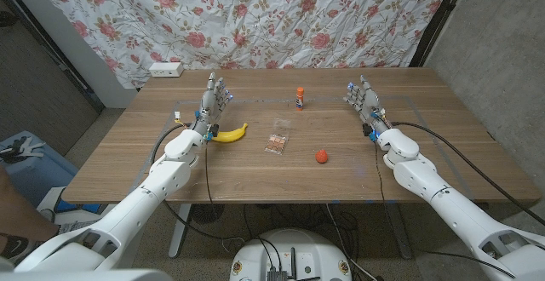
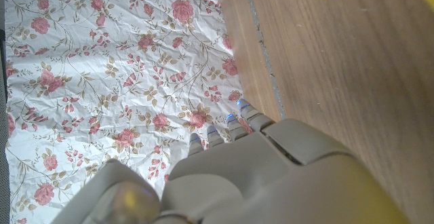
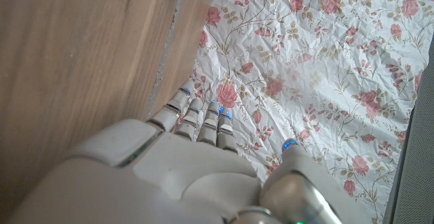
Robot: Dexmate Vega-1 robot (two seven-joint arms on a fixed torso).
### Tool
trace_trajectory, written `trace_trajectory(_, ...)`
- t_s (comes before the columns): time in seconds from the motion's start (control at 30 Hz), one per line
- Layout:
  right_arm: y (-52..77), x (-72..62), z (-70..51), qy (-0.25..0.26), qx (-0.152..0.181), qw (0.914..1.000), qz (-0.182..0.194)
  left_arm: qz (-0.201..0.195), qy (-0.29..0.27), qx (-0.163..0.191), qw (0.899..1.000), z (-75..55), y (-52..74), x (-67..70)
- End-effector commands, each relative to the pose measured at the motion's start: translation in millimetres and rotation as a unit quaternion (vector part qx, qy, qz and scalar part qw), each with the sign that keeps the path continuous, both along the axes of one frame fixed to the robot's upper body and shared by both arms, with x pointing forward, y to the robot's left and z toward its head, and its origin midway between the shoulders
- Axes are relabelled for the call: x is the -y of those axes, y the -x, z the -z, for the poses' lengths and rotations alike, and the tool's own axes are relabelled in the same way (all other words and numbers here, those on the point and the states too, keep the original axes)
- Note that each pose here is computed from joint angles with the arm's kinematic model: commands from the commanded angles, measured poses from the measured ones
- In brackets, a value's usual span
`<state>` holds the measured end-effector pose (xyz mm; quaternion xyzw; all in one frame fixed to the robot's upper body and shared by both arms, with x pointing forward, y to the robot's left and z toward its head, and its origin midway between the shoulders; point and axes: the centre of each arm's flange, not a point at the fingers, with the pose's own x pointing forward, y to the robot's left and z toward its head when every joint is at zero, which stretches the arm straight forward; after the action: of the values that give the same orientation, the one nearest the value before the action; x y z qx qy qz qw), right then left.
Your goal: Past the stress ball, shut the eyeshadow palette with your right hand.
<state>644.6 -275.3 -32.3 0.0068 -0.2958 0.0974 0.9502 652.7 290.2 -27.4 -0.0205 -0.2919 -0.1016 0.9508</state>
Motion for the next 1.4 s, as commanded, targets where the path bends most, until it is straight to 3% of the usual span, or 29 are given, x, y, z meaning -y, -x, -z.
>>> trace_trajectory(0.03,16.0,-17.3,2.8,0.014,0.017,0.9996,0.015,0.000,0.000,0.000,1.000,0.1,0.0,0.0)
trace_trajectory(0.77,42.8,-21.1,-8.5,0.051,0.038,0.9976,0.028,0.000,0.000,0.000,1.000,0.1,0.0,0.0)
trace_trajectory(1.2,50.9,-28.9,-8.3,0.090,0.036,0.9947,0.033,0.000,0.000,0.000,1.000,0.2,-0.1,0.1)
trace_trajectory(1.4,56.9,-35.7,-14.3,0.127,0.043,0.9901,0.042,0.000,0.000,0.000,1.000,0.1,-0.1,0.1)
